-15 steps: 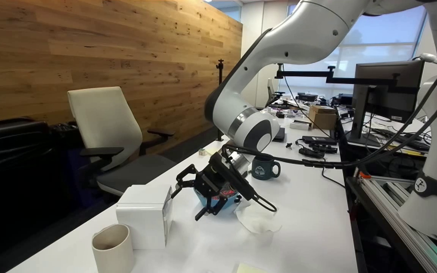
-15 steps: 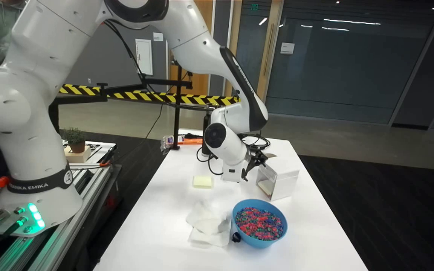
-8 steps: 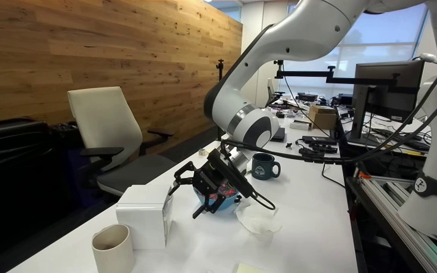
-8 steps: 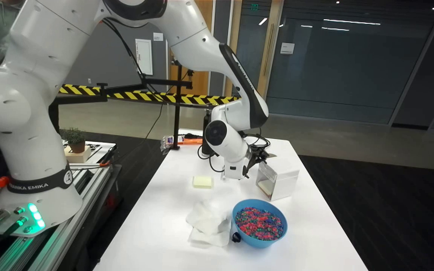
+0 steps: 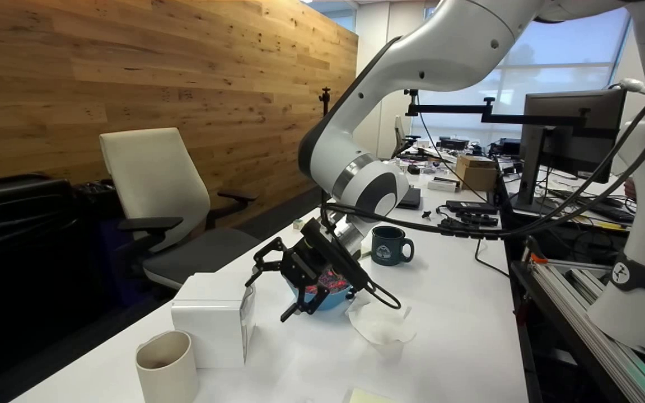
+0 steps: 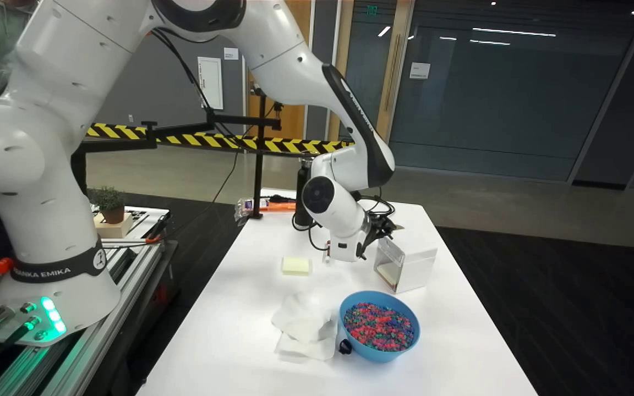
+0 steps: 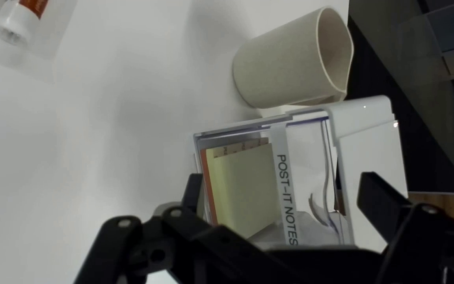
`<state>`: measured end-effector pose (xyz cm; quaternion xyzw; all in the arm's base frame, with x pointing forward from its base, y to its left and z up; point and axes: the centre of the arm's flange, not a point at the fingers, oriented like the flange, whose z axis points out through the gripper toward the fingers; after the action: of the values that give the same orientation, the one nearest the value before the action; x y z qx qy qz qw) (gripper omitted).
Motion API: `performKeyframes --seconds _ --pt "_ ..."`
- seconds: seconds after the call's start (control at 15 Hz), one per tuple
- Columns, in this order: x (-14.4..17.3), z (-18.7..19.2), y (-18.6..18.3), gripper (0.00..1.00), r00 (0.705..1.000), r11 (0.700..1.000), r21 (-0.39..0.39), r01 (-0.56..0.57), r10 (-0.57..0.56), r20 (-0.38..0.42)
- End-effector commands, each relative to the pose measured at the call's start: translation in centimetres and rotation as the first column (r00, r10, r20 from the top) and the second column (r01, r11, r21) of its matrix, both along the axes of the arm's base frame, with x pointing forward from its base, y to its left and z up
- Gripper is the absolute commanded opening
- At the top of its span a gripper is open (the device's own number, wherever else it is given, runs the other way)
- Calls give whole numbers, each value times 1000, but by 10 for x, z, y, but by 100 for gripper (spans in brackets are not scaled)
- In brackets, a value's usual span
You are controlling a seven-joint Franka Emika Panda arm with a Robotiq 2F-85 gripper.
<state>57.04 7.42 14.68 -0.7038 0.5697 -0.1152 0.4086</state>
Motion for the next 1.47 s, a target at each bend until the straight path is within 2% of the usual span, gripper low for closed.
performKeyframes --seconds 0.0,0.33,0.93,1.4 --pt "21 1 -4 100 1000 1000 21 21 -21 -17" --pt "39 -6 -27 100 998 999 29 45 -44 -36" --pt "24 1 -31 100 1000 999 43 15 -14 -25" --pt "-5 12 -30 100 1000 998 68 3 -2 -12"
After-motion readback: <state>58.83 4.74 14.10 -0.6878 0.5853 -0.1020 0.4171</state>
